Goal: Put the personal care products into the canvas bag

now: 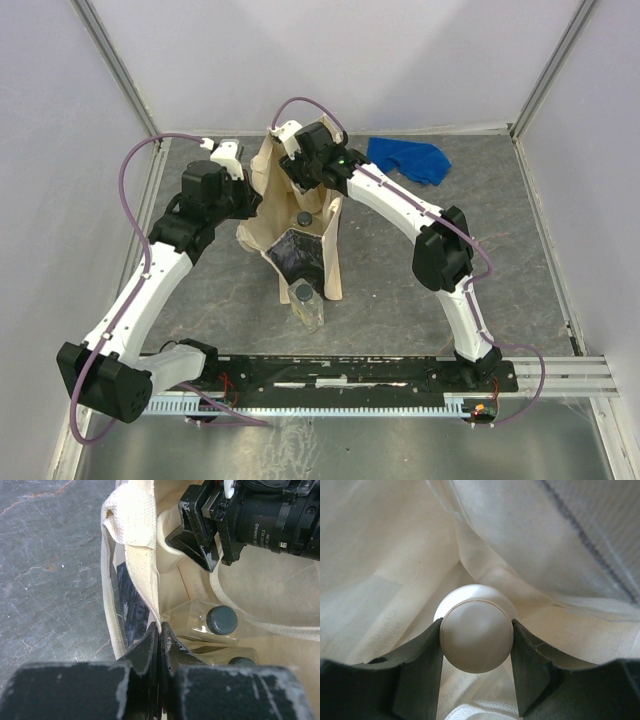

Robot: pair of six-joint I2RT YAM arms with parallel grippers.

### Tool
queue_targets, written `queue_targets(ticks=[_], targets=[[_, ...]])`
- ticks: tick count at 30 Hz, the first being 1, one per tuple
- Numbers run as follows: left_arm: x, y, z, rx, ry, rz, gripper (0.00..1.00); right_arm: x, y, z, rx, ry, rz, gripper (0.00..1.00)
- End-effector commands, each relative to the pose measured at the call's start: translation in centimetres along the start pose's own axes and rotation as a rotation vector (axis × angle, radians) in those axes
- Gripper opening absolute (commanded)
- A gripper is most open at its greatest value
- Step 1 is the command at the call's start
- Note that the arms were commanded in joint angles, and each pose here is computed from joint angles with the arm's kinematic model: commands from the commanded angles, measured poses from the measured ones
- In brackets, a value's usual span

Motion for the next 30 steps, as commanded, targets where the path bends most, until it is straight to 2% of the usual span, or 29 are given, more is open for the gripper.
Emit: queue_targets(ticks=[1, 6, 11, 13, 18, 24, 30], targets=[[-0.4, -0.2, 0.2, -0.006, -0.016, -0.033, 0.03, -1.2, 0.6, 1.2, -0.072, -0.019, -0.069, 0.38], [-0.4, -0.4, 0.2, -0.001, -0.014, -0.036, 0.03, -1.5, 1.7, 1.9, -0.110, -0.048, -0.068, 0.69], [-0.4, -0.6, 0.2, 0.004, -0.016, -0.036, 0.03, -2.8, 4.5, 4.4, -0.200, -0.075, -0.091, 0.90], [-0.4, -0.7, 0.2, 0.005, -0.015, -0.037, 0.03, -3.4, 6.3, 5.5, -0.234, -0.080, -0.100, 0.96], [-0.4, -1.0, 0.2, 0.009, -0.017, -0.035, 0.03, -4.6, 12.9, 7.3, -0.292, -0.093, -0.107, 1.00], [-0.2, -1.4, 0.2, 0.009, -0.024, -0.019, 0.03, -3.4, 19.8, 5.9, -0.192, -0.068, -0.045, 1.00], [-0.2, -2.1, 0.4, 0.013, -0.025, -0.005, 0.03, 1.1, 24.6, 2.8, -0.122, -0.007, -0.038, 1.00]])
Point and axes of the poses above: each gripper's point midway between its finger pads, its own y axis back along the fingers, its own x axis along the line the jaws close on, z = x × y, the point moved 10 cm from there along y, back along the fingers, and after that the axes turned 14 degrees about y, right-handed, at the moved point
